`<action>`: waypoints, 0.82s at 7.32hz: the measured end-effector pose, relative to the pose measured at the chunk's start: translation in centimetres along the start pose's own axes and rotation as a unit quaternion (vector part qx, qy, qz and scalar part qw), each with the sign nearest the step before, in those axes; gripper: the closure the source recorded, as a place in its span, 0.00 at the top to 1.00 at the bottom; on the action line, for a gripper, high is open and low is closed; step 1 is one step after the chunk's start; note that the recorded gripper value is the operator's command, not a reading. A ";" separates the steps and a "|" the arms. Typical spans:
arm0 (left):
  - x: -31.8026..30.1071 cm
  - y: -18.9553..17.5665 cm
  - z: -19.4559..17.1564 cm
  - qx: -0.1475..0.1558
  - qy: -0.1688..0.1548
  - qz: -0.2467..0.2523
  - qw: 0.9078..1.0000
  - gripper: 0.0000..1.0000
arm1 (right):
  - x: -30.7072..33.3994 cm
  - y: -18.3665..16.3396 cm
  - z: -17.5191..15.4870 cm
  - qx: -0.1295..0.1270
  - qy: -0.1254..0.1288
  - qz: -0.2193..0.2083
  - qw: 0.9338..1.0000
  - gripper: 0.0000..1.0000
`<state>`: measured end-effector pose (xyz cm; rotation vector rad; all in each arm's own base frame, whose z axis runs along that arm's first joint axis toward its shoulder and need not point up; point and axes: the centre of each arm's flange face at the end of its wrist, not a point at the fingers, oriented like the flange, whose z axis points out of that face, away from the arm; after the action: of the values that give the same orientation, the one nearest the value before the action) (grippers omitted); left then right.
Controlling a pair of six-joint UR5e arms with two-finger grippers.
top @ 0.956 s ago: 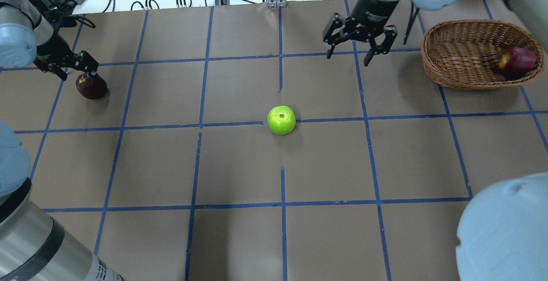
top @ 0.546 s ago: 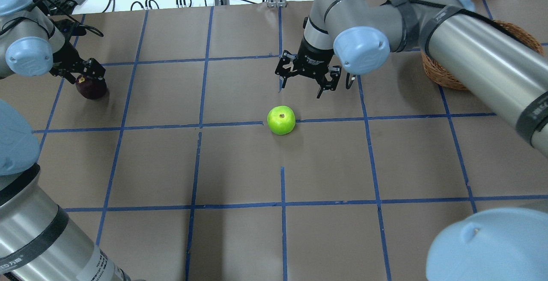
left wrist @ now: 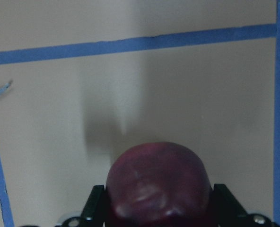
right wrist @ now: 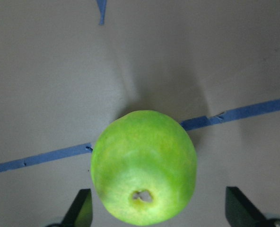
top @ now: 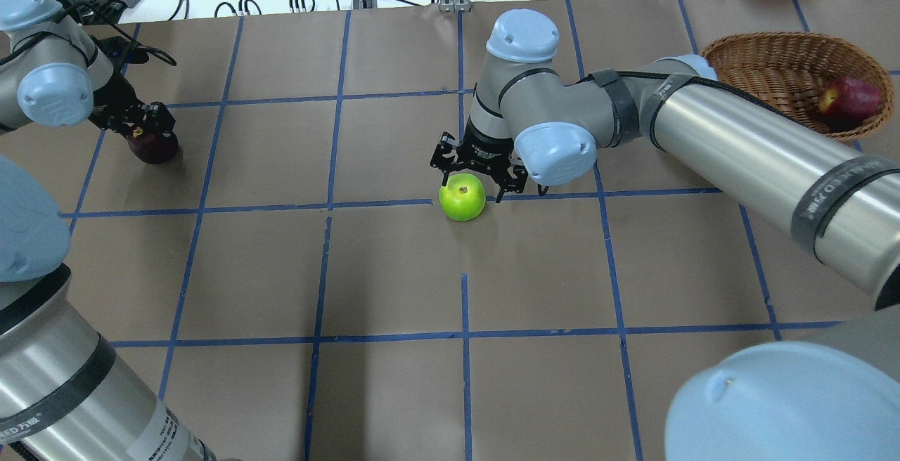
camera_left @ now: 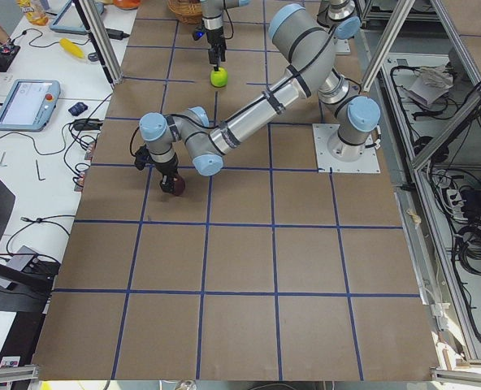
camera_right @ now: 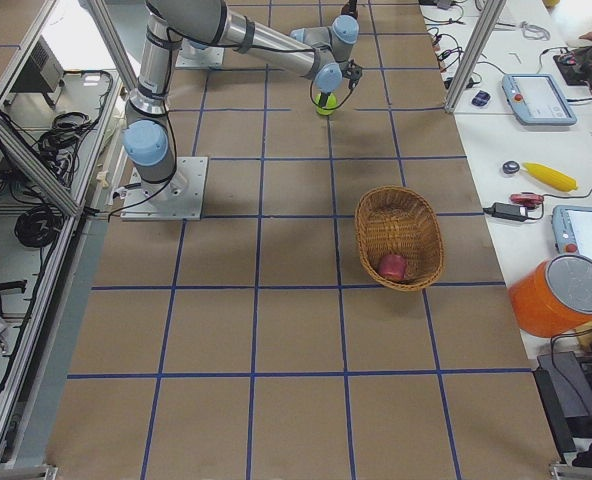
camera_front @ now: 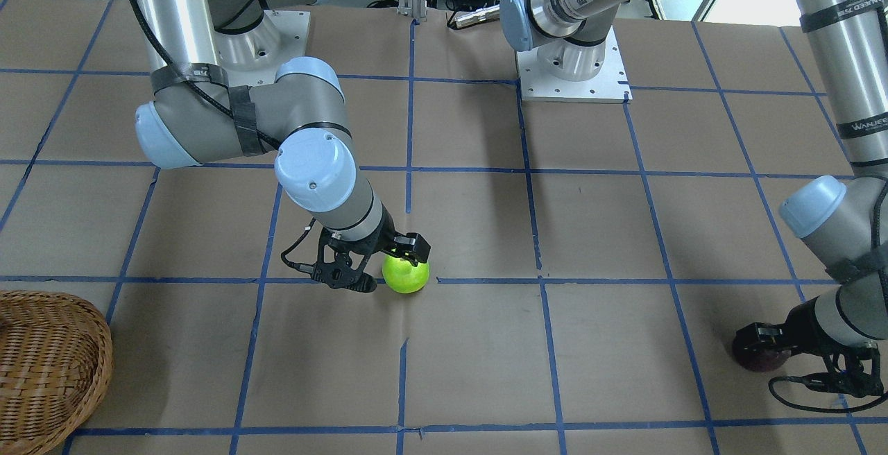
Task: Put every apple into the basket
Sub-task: 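Grasp the dark purple apple with left gripper while right grasps green apple, then carry green apple to basket with right gripper while left sets dark apple down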
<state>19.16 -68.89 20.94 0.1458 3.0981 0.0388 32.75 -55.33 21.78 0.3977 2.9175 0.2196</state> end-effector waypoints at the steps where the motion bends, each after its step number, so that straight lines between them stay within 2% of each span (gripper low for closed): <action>1: 0.8 0.3 -0.7 -0.009 0.006 0.001 1.000 0.33 | -0.6 0.1 1.5 0.002 -0.001 -0.007 1.000 1.00; 2: 2.5 0.8 -1.9 -0.025 0.017 0.002 1.000 0.29 | -0.9 0.0 2.5 0.001 0.000 -0.010 1.000 0.94; 3: 6.0 1.7 -3.4 -0.042 0.027 0.005 0.999 0.27 | -0.9 -0.1 3.0 0.003 0.002 -0.012 1.000 0.02; 5: 15.7 4.5 -5.2 -0.066 0.040 -0.011 0.997 0.26 | -0.8 -0.9 2.5 0.036 0.018 -0.021 0.999 0.00; 6: 20.4 6.0 -5.3 -0.071 0.062 -0.043 0.995 0.26 | -0.7 -1.4 1.5 0.050 0.019 -0.022 0.998 0.00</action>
<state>-0.82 -61.10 25.66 0.0043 3.2055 0.2747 33.36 -56.65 20.17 0.3480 2.9798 0.0760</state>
